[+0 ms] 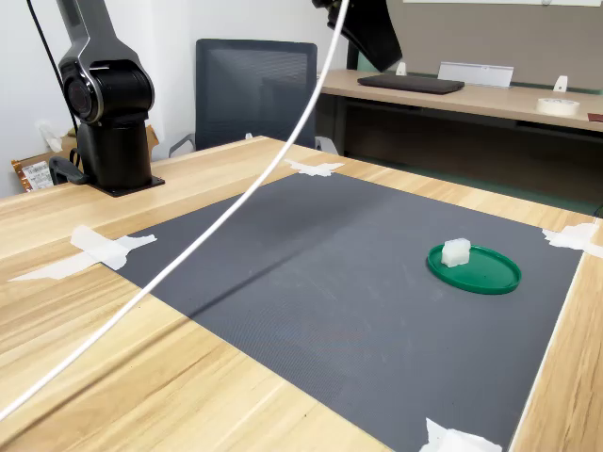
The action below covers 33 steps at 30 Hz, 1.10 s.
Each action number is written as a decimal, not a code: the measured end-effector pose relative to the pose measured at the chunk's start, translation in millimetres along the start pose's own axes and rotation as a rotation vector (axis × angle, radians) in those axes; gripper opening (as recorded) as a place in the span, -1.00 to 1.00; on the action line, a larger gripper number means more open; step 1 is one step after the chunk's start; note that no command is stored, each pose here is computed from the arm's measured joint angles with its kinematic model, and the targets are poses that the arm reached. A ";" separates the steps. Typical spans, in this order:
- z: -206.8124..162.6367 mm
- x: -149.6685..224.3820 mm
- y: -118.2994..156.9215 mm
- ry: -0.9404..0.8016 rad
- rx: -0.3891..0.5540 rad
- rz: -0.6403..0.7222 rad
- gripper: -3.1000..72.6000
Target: Grasp a white terminal and put it in the green lid.
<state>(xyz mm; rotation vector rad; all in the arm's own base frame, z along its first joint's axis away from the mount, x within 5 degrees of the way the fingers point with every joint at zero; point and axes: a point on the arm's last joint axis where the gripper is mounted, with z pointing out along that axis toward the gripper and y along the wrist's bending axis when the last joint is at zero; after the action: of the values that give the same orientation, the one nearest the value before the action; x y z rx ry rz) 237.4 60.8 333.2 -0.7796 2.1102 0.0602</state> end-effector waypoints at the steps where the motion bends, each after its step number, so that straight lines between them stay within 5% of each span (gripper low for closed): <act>1: -6.6 2.2 2.7 -0.029 0.010 0.012 -0.98; 19: -91.9 97.7 47.6 -0.421 0.268 0.228 -0.99; 33: -77.3 178.4 84.2 -0.458 0.354 0.252 -0.99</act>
<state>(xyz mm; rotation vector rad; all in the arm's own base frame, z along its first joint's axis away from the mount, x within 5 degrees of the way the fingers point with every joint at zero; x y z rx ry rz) 58.6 13.8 229.6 -0.2538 1.7032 -0.0017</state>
